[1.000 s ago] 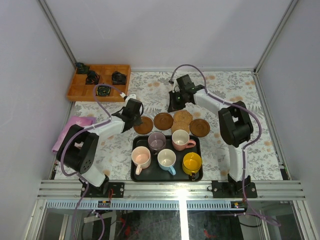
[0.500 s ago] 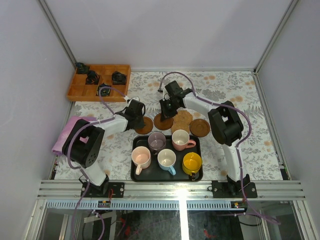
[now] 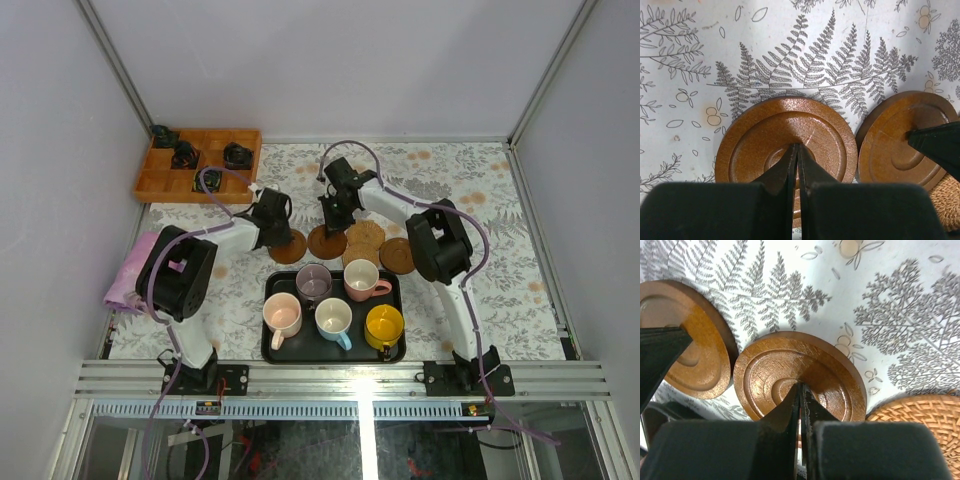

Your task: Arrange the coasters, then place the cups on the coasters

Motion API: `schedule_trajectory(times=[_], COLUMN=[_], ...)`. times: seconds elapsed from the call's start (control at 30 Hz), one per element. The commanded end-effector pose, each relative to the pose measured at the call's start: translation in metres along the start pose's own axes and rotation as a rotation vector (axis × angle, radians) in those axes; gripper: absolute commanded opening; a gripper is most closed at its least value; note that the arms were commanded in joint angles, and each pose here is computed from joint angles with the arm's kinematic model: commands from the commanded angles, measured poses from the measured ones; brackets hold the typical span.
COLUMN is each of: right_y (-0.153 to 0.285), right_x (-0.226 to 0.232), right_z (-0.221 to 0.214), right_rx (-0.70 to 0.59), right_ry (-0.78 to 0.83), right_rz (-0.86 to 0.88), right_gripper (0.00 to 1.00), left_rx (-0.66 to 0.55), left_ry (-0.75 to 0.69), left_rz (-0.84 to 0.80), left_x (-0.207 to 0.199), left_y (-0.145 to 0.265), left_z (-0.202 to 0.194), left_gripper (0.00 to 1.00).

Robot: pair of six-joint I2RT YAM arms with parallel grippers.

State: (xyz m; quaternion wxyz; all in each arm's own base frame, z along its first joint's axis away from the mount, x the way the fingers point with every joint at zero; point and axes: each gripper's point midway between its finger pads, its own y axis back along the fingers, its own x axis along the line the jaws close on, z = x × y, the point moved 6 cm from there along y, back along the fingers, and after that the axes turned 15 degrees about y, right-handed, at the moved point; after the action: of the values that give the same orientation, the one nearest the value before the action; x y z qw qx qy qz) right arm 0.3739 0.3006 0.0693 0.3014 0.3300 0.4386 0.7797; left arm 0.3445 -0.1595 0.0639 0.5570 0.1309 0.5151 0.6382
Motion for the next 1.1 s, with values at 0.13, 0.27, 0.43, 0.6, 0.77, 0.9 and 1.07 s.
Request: schedule_trajectory(times=[0.13,0.27,0.43,0.6,0.77,0.9,1.07], right_y=[-0.002,0.004,0.016,0.032,0.047,0.058,0.076], right_x=[-0.06,-0.1,-0.15,-0.197,-0.225,-0.244,-0.259], right_z=[0.004,0.013,0.024,0.025,0.004,-0.02,-0.047], right_rx=[0.033,-0.012,-0.078,-0.125,-0.125,-0.113,-0.096], right_ry=[-0.158,-0.248,-0.319,-0.395,-0.459,-0.523,-0.608], right_rz=[-0.166,-0.207,-0.281,-0.34,-0.411,-0.462,-0.508], right_gripper=[0.0,0.0,0.0,0.0,0.0,0.0,0.0], left_rx=[0.048,0.036,0.021,0.021,0.052,0.058,0.043], left_ry=[0.034,0.038,0.007,-0.013,-0.033,-0.053,-0.079], left_rz=[0.153,0.162,0.169,0.162,0.128,0.125,0.121], left_x=[0.035,0.03,0.02,0.011,0.002,-0.002,-0.006], left_y=[-0.019,-0.028,-0.038,-0.048,-0.059,-0.066,-0.069], left_z=[0.003,0.021,0.042,0.059,0.065,0.07,0.078], left_gripper=[0.0,0.0,0.0,0.0,0.0,0.0,0.0])
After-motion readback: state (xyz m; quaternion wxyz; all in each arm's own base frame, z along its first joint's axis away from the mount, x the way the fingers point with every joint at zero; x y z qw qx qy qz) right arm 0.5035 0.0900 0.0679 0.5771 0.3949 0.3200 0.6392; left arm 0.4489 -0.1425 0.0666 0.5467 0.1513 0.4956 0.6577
